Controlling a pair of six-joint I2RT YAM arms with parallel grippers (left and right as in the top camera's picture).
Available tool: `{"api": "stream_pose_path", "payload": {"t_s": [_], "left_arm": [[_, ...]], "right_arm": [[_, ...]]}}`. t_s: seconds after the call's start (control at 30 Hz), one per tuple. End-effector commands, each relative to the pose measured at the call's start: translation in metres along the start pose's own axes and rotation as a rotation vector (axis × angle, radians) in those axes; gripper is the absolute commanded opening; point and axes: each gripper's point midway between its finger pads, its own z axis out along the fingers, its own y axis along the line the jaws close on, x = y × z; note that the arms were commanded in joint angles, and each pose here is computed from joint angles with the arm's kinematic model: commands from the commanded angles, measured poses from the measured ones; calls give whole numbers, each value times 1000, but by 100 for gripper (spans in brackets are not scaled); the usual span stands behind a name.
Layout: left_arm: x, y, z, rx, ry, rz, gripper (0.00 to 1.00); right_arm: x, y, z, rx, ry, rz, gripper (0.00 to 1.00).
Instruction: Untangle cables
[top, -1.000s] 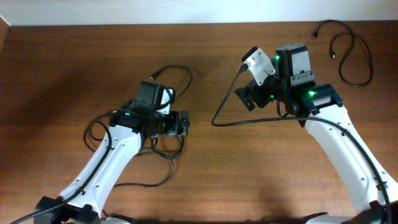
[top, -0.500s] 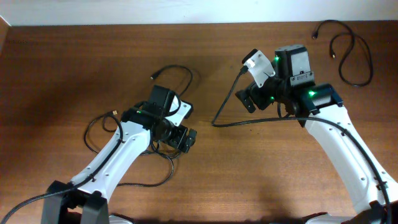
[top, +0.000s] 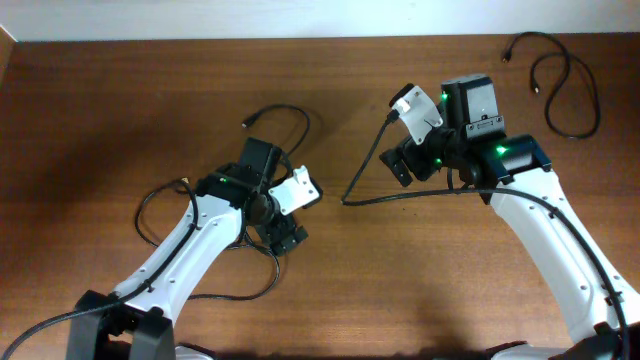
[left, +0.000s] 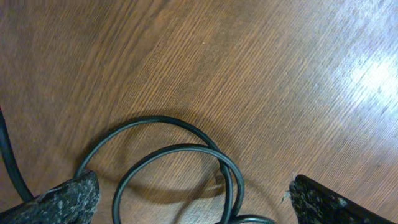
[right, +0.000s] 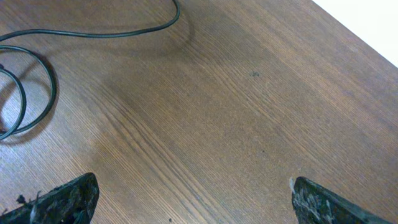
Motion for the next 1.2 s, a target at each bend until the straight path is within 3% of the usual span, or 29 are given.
{"api": "stream_pose_path", "payload": {"t_s": [0.0,0.1,0.33,0.47,0.6,0.8,0.97,1.17], "left_arm": [[2,-2,0,11,7,210,99],[7,2,0,-8,33,279,99],[13,1,12,4,53,270,98],[28,9,30,-7,141,261,99],[19,8,32,-2,96,121,99],[7,6,32,13,33,135,98],[15,21,34,-56,94,212,99],[29,1,51,67,132,235,99]], "right_arm": [[-1,4,-6,4,-7,-4,98],[2,5,-6,0,3,-1,98],[4,6,-6,-5,14,2,98],[6,7,-6,-9,23,4,99],[7,7,-6,-9,23,4,98],[7,7,-6,-11,27,5,98],[8,8,-6,-12,31,6,99],[12,9,-6,-20,48,10,98]]}}
